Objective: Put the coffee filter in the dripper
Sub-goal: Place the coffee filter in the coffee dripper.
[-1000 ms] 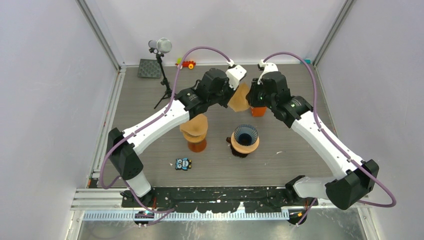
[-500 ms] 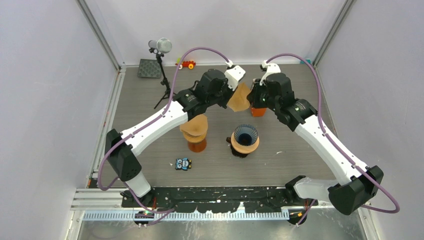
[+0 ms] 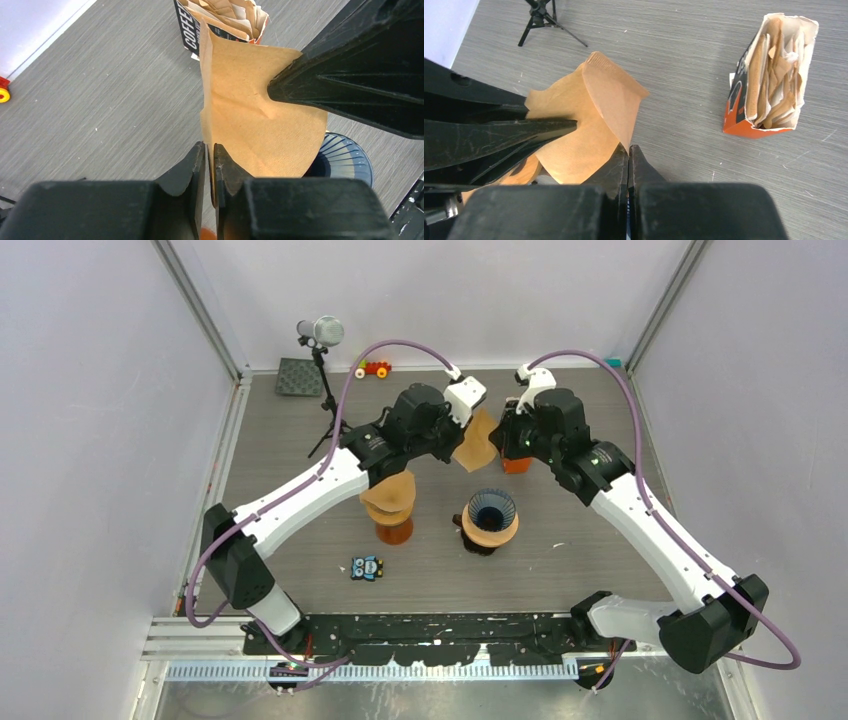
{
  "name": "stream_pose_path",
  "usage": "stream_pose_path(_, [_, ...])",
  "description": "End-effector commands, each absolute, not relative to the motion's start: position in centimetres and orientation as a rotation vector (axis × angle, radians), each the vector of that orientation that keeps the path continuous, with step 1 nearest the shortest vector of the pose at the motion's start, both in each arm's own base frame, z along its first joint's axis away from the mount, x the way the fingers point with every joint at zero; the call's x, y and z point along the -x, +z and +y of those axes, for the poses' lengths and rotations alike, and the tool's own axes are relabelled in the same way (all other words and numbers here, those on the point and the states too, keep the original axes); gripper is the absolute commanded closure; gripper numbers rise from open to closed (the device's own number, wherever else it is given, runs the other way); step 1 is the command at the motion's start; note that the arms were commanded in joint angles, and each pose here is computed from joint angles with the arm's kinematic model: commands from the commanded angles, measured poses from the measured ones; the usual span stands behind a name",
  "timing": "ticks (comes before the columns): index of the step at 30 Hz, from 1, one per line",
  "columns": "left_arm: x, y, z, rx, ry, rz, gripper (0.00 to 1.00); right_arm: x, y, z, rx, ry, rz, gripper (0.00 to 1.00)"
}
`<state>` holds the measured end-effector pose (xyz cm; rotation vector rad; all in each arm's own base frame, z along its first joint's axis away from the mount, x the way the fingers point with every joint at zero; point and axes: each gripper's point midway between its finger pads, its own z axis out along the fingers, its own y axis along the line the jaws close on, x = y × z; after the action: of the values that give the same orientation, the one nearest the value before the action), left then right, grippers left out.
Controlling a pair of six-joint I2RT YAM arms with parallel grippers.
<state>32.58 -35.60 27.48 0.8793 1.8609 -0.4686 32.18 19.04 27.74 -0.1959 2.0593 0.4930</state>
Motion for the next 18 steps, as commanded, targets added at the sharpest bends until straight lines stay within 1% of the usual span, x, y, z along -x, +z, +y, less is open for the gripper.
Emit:
stream_pose_path(1, [-32.3, 30.9, -35.5, -0.864, -0.504, 1.745, 0.83, -31.4, 30.2, 20.1, 0.302, 0.57, 1.965, 1.0])
stream_pose_path(4, [-32.5, 30.9, -35.2, -0.889, -0.478, 1.723, 0.71, -30.9, 29.9, 20.4, 0.35, 0.585, 1.969, 1.0])
stream_pose_path(10, [-32.0, 31.3, -35.4, -0.927, -0.498, 1.694, 0.56, -30.1, 29.3, 20.9, 0.42, 0.61, 1.983, 1.0])
stream_pose_path(14, [-31.7, 31.4, -35.6, -0.937, -0.517, 1.687, 0.48, -29.9, 28.8, 21.0, 0.44, 0.618, 1.992, 1.0])
stream_pose_path(18, [-31.8, 31.6, -35.7, -0.936, -0.522, 1.686, 0.47, -29.7, 28.6, 21.2, 0.451, 0.63, 1.997, 1.0])
